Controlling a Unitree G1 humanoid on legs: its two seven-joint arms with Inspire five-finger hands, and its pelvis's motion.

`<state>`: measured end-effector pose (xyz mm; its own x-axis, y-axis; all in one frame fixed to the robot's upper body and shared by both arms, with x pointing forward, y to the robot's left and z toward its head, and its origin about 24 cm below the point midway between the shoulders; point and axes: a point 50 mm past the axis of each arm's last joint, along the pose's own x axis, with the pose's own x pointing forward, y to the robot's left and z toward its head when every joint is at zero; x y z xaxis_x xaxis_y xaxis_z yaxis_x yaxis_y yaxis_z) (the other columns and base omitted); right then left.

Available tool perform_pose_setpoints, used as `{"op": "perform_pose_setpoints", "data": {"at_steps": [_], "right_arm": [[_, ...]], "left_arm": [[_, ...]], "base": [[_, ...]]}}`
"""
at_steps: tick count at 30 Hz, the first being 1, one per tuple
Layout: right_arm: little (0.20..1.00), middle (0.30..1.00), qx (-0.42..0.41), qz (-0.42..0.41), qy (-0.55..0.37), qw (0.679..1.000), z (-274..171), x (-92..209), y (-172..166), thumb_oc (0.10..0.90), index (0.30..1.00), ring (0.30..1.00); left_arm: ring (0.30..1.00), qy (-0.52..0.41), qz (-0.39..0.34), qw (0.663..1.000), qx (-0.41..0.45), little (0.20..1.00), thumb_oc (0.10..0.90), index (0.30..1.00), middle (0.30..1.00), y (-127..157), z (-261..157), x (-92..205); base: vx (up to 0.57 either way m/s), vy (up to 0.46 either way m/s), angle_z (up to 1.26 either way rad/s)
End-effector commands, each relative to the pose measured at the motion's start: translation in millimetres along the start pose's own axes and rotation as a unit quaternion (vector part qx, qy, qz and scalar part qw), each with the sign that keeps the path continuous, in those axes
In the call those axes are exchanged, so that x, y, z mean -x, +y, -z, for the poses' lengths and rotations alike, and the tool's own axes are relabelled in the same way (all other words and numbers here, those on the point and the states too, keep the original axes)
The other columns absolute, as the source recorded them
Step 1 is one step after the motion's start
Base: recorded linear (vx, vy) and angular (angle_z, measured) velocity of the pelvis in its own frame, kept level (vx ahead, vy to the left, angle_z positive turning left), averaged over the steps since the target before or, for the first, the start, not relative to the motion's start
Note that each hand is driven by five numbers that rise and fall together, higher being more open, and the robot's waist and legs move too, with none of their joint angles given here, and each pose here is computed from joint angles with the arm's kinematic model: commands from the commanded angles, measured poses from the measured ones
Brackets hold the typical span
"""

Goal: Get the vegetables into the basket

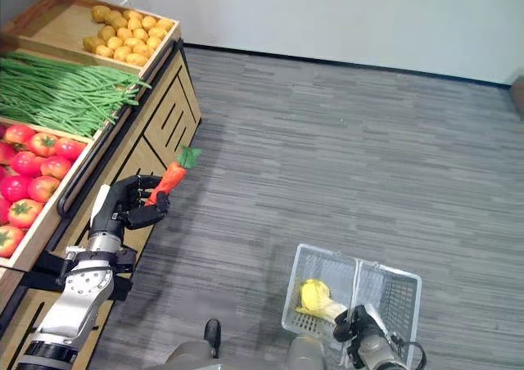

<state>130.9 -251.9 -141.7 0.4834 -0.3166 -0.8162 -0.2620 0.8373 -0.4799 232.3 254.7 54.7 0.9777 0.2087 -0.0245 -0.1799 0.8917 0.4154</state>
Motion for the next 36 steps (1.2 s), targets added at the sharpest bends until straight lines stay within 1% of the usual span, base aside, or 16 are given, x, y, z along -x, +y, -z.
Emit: {"op": "perform_pose_setpoints", "data": {"at_steps": [1,3,4,9,10,13,20,22,25,28,29,30,31,34,36], "right_arm": [[0.300,0.300,0.017,0.012,-0.015,1.000,-7,-1,-9,0.400,0.300,0.300],[0.300,0.300,0.010,0.012,-0.029,0.999,-14,-1,-9,0.400,0.300,0.300],[0.300,0.300,0.007,0.016,-0.048,0.999,-23,-1,-12,0.400,0.300,0.300],[0.300,0.300,0.003,0.027,-0.089,0.996,-44,0,-21,0.400,0.300,0.300],[0.300,0.300,0.006,0.034,-0.116,0.993,-58,1,-28,0.400,0.300,0.300],[0.300,0.300,0.000,0.043,-0.140,0.989,-71,3,-35,0.400,0.300,0.300],[0.300,0.300,0.005,0.079,-0.233,0.969,-123,17,-62,0.400,0.300,0.300],[0.300,0.300,0.007,0.086,-0.264,0.961,-142,23,-67,0.400,0.300,0.300],[0.300,0.300,0.010,0.093,-0.295,0.951,-160,30,-69,0.400,0.300,0.300],[0.300,0.300,0.011,0.091,-0.306,0.948,-167,33,-68,0.400,0.300,0.300],[0.300,0.300,0.016,0.085,-0.335,0.938,-182,42,-65,0.400,0.300,0.300],[0.300,0.300,0.017,0.085,-0.335,0.938,-182,42,-65,0.400,0.300,0.300],[0.300,0.300,0.021,0.078,-0.352,0.933,-190,47,-61,0.400,0.300,0.300],[0.300,0.300,0.029,0.074,-0.371,0.925,-201,53,-59,0.400,0.300,0.300],[0.300,0.300,0.054,0.065,-0.393,0.916,-213,60,-52,0.400,0.300,0.300]], "left_arm": [[0.300,-0.143,-0.018,0.989,-0.021,0.300,0.400,0.300,0.300,12,-55,-7],[0.300,-0.131,-0.003,0.991,-0.037,0.300,0.400,0.300,0.300,9,-49,-6],[0.300,-0.116,0.016,0.992,-0.056,0.300,0.400,0.300,0.300,5,-42,-5],[0.300,-0.079,0.054,0.993,-0.068,0.300,0.400,0.300,0.300,-4,-25,-1],[0.300,-0.061,0.070,0.992,-0.085,0.300,0.400,0.300,0.300,-7,-16,0],[0.300,-0.049,0.077,0.991,-0.101,0.300,0.400,0.300,0.300,-10,-10,1],[0.300,-0.004,0.107,0.980,-0.165,0.300,0.400,0.300,0.300,-21,12,-3],[0.300,-0.003,0.110,0.974,-0.198,0.300,0.400,0.300,0.300,-26,14,-7],[0.300,-0.009,0.117,0.965,-0.234,0.300,0.400,0.300,0.300,-33,14,-13],[0.300,-0.009,0.122,0.958,-0.258,0.300,0.400,0.300,0.300,-35,15,-15],[0.300,-0.019,0.132,0.946,-0.296,0.300,0.400,0.300,0.300,-38,12,-19],[0.300,-0.019,0.132,0.946,-0.297,0.300,0.400,0.300,0.300,-38,12,-19],[0.300,-0.025,0.142,0.936,-0.321,0.300,0.400,0.300,0.300,-42,12,-20],[0.300,-0.033,0.145,0.932,-0.332,0.300,0.400,0.300,0.300,-46,8,-24],[0.300,-0.049,0.156,0.921,-0.353,0.300,0.400,0.300,0.300,-53,3,-28]], "base": [[0.04,0.063,-0.24],[0.05,0.066,-0.26],[0.06,0.059,-0.17],[0.05,0.010,-0.09],[0.04,-0.021,-0.02],[0.01,-0.010,-0.01],[0.01,-0.033,0.04],[0.01,-0.050,0.05],[0.00,-0.027,0.01],[0.00,-0.015,0.00],[0.00,-0.032,-0.01],[-0.01,-0.040,-0.02],[0.00,0.000,0.00],[-0.02,-0.015,-0.02],[-0.03,-0.029,-0.06]]}}
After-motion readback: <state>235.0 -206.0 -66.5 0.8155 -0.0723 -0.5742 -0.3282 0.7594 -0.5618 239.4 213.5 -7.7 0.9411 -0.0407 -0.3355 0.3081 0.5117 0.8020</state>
